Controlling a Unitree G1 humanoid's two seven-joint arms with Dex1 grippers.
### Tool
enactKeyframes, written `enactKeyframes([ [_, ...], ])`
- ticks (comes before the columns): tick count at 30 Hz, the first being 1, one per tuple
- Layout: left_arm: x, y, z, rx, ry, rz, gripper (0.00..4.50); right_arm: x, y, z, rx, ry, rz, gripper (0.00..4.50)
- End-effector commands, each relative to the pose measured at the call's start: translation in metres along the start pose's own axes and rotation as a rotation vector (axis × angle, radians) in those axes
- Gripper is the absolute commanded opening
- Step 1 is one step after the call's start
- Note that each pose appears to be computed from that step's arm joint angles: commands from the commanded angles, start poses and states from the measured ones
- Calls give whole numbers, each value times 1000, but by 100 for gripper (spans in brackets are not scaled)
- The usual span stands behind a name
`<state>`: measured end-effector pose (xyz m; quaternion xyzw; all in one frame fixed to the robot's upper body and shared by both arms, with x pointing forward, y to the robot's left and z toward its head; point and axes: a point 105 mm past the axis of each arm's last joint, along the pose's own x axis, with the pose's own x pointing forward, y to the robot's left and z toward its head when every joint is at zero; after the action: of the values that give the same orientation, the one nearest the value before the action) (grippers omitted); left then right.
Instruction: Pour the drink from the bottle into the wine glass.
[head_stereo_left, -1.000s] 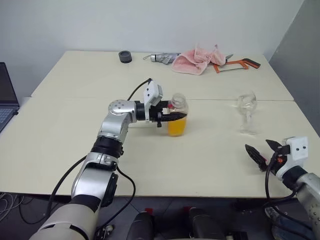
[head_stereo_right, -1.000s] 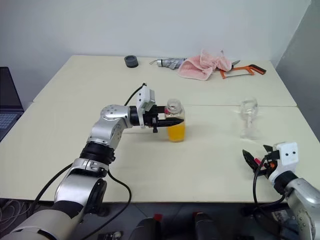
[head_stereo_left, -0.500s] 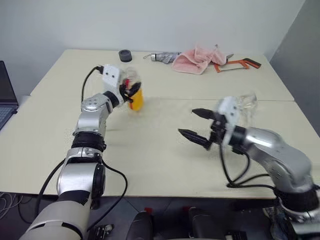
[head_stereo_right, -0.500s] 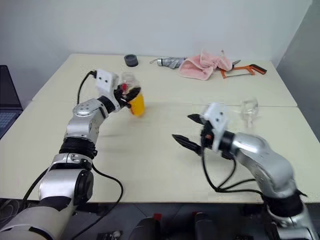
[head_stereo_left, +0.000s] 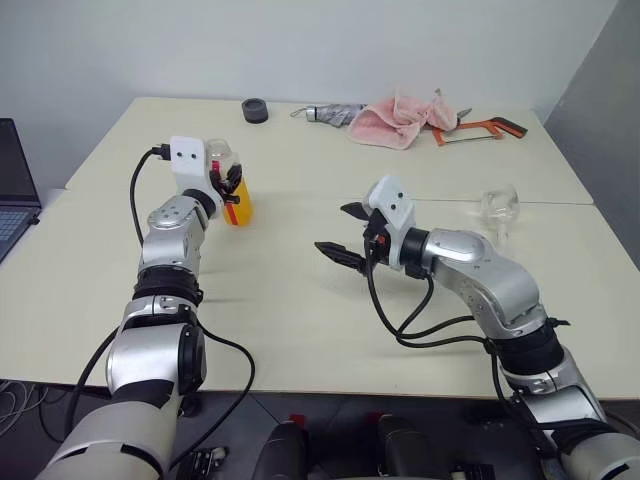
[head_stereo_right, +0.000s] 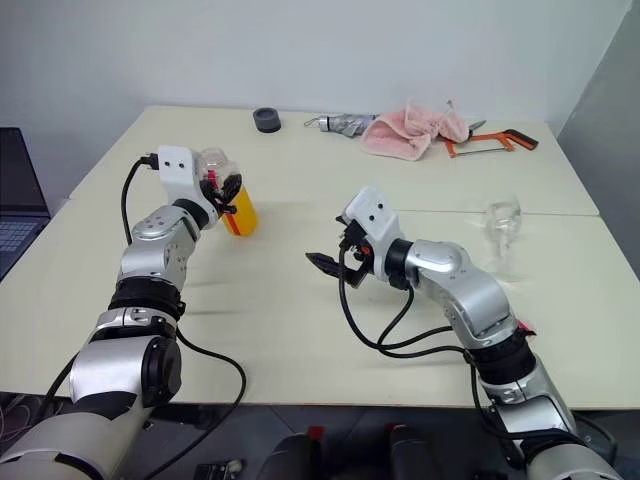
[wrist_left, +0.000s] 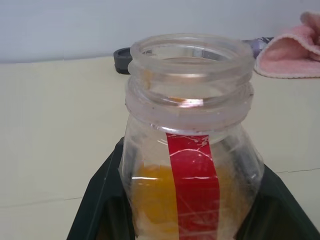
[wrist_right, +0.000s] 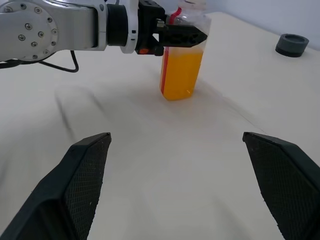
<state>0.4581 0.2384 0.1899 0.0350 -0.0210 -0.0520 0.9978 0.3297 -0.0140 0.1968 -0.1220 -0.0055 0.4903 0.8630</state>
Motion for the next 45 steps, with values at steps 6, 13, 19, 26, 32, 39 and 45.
enactKeyframes([
  [6,-4,5,5,33,-67,33,448,-2,5,15,-45,-46,13,450],
  [13,-13,3,-6,63,-75,33,448,-16,11,1,-5,-22,10,450],
  [19,-30,4,-20,118,-79,58,448,-36,11,-17,27,13,-39,450],
  [26,-62,7,-32,155,-88,101,448,-67,10,-34,96,55,-143,450],
  [32,-99,-41,-49,193,-81,-93,448,-100,-16,-29,171,31,-349,450],
  [39,-113,-134,-41,74,-68,-659,448,-160,-90,-31,232,193,-728,450],
  [45,-109,-165,-17,156,-82,-1016,448,-198,-149,-48,444,368,-882,450],
])
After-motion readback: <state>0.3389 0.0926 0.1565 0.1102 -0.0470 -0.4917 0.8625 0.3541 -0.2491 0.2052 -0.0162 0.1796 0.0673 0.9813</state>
